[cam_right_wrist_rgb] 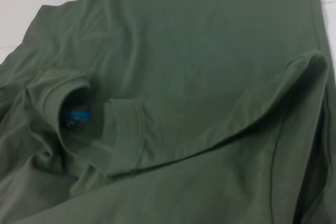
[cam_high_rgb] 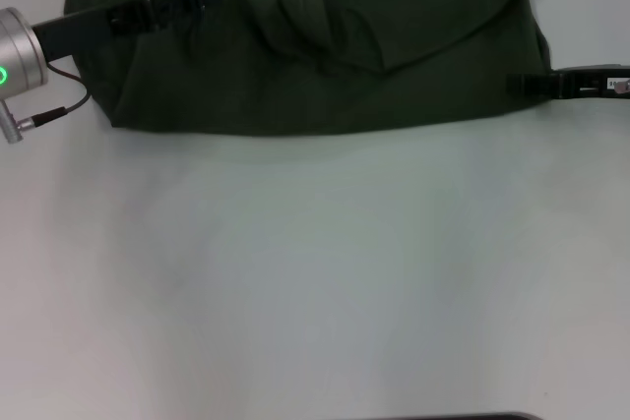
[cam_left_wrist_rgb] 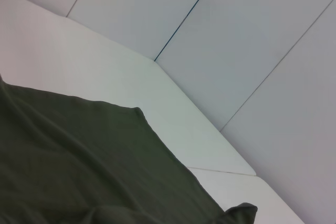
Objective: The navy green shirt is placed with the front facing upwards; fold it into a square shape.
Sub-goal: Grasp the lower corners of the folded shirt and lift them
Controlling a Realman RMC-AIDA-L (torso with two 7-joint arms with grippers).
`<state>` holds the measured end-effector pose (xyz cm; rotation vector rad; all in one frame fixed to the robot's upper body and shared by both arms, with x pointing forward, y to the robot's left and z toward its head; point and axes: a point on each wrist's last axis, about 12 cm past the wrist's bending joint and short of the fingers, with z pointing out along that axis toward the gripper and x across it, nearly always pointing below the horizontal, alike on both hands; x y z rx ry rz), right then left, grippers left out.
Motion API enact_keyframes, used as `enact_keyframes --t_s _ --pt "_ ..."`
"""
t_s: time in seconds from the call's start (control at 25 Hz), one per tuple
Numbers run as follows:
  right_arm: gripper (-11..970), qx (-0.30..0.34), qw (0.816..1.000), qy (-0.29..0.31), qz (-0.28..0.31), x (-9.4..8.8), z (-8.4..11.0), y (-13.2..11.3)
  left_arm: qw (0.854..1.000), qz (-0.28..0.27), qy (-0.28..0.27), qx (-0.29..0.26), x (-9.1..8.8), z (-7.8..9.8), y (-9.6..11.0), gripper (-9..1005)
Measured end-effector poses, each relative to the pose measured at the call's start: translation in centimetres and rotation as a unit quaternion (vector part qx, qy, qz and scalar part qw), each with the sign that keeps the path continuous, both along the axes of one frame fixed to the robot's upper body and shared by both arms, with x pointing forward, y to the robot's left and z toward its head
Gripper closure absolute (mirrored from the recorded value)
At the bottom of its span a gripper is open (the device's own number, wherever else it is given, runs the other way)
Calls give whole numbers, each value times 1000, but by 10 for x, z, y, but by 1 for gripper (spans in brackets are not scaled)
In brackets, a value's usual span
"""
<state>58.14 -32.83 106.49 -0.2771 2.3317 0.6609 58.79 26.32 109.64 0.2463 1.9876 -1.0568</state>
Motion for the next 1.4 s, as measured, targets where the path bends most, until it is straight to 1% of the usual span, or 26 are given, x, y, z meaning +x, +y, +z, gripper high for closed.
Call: enact_keyframes --t_s 0.16,0.52,0.72,0.92,1.04,1.24,1.4 --pt "367 -1 1000 7 6 0 0 1 1000 0 -1 0 0 1 0 305" --pt "723 8 1000 12 -2 -3 1 -4 1000 3 0 4 0 0 4 305" --pt "904 9 1000 8 -7 -3 2 -6 1000 12 8 24 -4 -6 16 305" --pt "917 11 1000 5 -9 -2 3 -8 996 24 24 78 -14 -21 34 305" --pt "918 13 1000 7 -10 -2 3 -8 994 35 22 103 -19 -27 44 305" --pt "918 21 1000 6 -15 -3 4 -10 990 26 12 141 -27 -33 56 305" --pt "917 24 1000 6 -17 -4 5 -11 986 11 -9 166 -32 -36 59 306"
